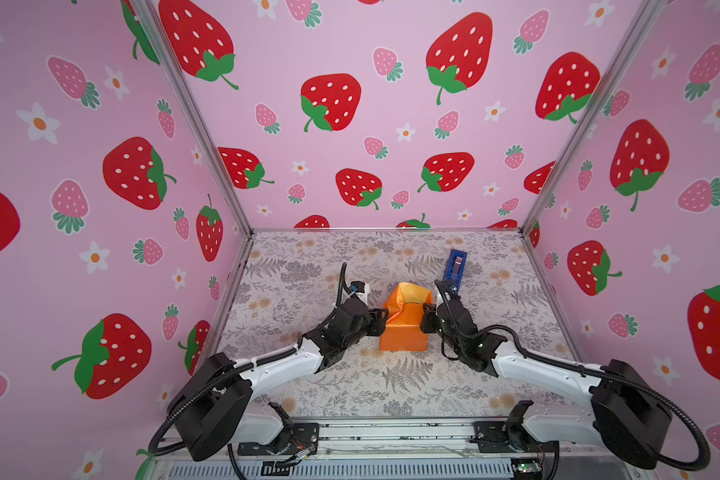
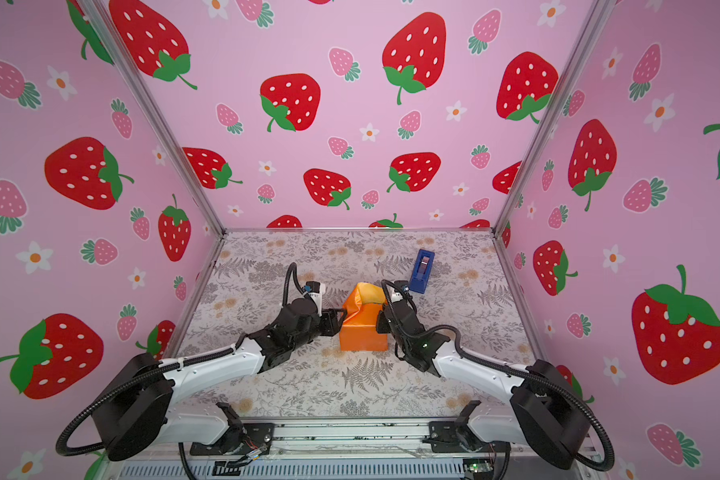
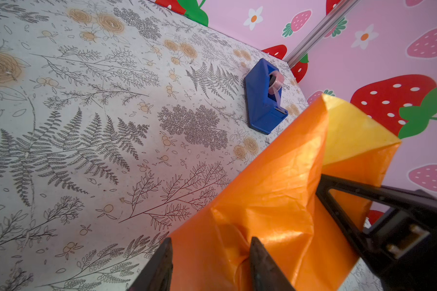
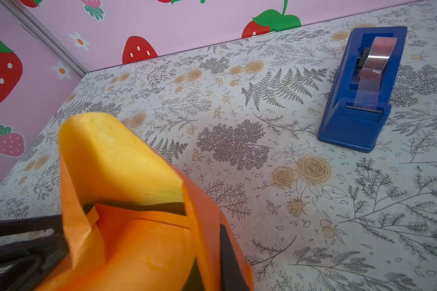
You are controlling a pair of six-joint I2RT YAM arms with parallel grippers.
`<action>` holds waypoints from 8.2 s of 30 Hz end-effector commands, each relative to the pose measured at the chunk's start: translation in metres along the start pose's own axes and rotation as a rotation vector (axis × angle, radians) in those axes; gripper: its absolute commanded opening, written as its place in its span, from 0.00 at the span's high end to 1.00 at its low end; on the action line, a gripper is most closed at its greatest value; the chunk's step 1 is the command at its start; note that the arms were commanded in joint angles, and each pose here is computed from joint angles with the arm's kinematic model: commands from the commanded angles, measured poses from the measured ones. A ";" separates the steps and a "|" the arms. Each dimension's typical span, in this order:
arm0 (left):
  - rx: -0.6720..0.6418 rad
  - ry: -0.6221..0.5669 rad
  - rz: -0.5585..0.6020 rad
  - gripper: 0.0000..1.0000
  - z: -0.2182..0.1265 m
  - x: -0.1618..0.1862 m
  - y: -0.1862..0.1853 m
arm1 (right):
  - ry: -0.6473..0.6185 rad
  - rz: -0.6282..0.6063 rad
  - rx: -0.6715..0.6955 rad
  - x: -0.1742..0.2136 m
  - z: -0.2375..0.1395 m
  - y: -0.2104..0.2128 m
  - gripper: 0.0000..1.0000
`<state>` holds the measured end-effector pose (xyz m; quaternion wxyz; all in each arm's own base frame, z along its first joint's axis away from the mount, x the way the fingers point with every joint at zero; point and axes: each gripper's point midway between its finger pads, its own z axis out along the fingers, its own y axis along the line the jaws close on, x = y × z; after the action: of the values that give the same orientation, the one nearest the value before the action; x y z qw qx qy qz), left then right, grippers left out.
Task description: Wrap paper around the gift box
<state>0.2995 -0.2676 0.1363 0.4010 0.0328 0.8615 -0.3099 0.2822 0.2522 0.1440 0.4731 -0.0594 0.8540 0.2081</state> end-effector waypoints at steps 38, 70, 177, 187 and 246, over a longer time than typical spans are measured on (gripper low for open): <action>-0.037 0.232 -0.022 0.52 0.006 0.061 0.018 | 0.221 0.152 -0.288 -0.008 0.012 0.115 0.97; -0.043 0.258 -0.031 0.51 0.011 0.067 0.020 | 0.226 0.111 -0.225 -0.008 -0.017 0.086 0.98; -0.056 0.305 -0.026 0.50 0.014 0.072 0.020 | 0.069 -0.003 -0.138 0.034 0.008 -0.024 0.21; -0.060 0.319 -0.024 0.50 0.014 0.074 0.021 | 0.074 -0.048 -0.179 0.031 0.011 -0.004 0.20; 0.013 0.313 0.191 0.46 0.007 0.038 -0.008 | 0.240 -0.256 -0.043 0.061 0.009 -0.014 0.12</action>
<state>0.2974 -0.2930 0.1316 0.3401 0.1027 0.8826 -0.3080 0.2785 0.2678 0.1354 0.4606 -0.1713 0.8443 0.2138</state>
